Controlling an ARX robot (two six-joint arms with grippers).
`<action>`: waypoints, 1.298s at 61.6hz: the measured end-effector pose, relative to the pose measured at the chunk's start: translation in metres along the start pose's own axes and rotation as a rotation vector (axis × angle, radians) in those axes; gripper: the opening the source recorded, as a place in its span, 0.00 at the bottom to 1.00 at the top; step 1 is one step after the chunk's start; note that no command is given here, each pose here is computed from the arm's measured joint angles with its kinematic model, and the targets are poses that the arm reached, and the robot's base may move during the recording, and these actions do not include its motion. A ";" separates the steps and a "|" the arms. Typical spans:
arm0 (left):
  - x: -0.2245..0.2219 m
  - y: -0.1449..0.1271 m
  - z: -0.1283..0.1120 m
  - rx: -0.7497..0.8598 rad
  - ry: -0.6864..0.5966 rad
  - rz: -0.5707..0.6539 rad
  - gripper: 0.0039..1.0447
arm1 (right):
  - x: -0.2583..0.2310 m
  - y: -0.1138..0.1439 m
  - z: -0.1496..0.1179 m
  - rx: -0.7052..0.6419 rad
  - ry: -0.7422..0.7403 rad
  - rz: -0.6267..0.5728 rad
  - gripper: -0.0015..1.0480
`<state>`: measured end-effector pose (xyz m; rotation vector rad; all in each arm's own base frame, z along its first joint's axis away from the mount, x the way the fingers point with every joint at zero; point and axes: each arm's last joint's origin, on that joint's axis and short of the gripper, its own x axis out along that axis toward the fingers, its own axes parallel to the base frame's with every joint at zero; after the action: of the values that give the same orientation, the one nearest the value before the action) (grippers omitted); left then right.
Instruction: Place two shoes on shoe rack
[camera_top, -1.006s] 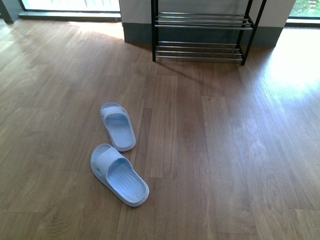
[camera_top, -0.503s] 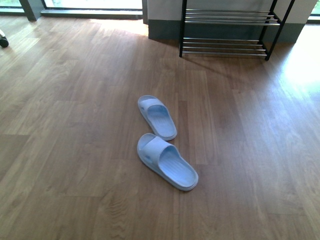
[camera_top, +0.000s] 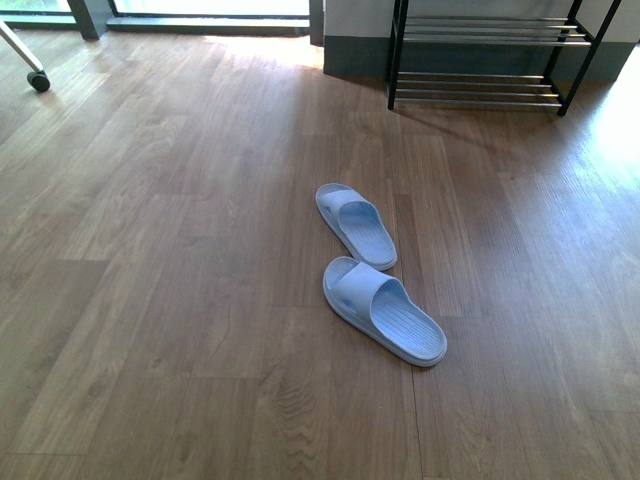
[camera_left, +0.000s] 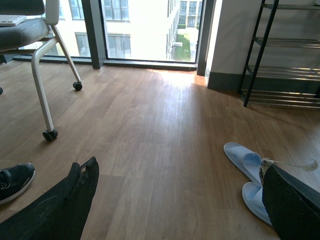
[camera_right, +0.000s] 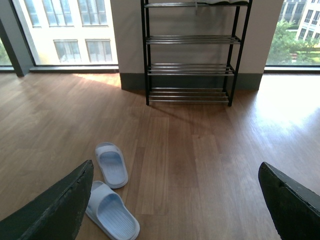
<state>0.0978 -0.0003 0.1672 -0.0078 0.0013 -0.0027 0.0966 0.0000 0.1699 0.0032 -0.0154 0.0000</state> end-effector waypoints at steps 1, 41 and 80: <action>0.000 0.000 0.000 0.000 0.000 0.000 0.91 | 0.000 0.000 0.000 0.000 0.000 0.000 0.91; 0.000 0.000 0.000 0.000 0.000 -0.001 0.91 | 0.000 0.000 0.000 0.000 0.000 -0.003 0.91; 0.000 0.000 0.000 0.000 0.000 0.002 0.91 | 0.000 0.000 0.000 0.000 0.000 0.002 0.91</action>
<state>0.0978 -0.0002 0.1671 -0.0078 0.0017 -0.0008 0.0966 0.0000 0.1699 0.0032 -0.0158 0.0016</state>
